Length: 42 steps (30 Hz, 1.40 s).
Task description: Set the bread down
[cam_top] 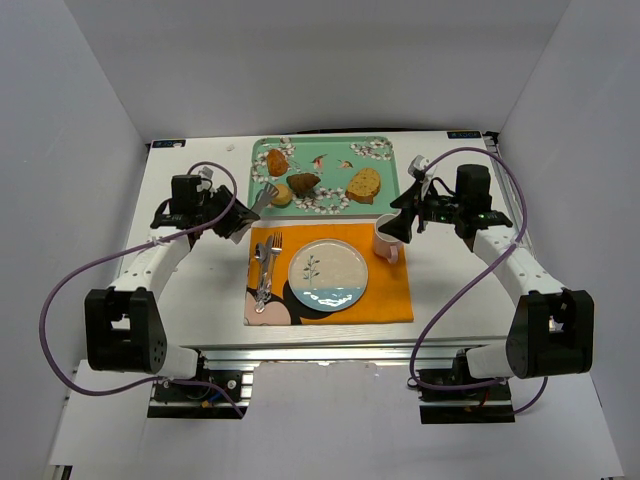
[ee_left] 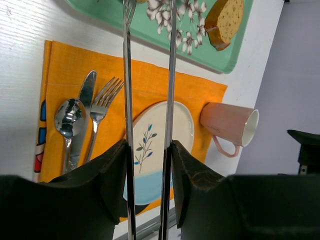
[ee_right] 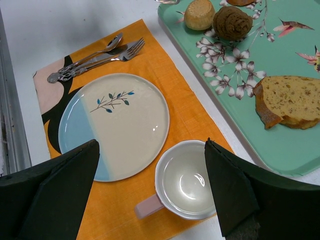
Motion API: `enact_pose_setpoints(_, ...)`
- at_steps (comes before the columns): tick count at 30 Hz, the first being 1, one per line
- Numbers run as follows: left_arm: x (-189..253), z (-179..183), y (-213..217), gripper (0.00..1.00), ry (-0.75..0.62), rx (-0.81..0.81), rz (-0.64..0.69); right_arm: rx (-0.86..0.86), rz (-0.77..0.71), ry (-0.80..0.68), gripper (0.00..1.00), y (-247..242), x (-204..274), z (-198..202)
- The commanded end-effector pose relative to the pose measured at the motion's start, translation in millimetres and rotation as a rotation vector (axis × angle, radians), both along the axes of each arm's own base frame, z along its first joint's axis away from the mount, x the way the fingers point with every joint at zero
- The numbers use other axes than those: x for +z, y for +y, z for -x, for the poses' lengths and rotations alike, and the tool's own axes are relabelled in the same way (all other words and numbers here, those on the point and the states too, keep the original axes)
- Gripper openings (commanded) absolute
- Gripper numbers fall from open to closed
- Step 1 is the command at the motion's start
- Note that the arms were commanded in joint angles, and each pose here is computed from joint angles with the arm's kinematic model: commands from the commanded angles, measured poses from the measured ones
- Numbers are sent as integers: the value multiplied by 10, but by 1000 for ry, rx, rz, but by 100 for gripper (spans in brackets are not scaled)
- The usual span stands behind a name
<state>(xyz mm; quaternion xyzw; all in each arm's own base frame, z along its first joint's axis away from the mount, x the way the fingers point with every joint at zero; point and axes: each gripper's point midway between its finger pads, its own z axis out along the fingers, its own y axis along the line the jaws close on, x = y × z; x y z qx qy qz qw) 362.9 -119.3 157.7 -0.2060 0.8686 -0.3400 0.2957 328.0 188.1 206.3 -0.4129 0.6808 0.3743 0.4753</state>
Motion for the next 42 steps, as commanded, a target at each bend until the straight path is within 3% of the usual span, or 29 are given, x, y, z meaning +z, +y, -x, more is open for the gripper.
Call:
enact_pose_setpoints(1,154,-51,-69,49,-20,11,63,14,-24,-40,89,8,115,46)
enact_pose_setpoints(23,-73,-158,-129,50,118,115,185,18,-25,-38,89,3,88,76)
enact_pose_setpoints(42,-178,-290,-189,51,123,122,244,24,-22,-34,89,-2,56,104)
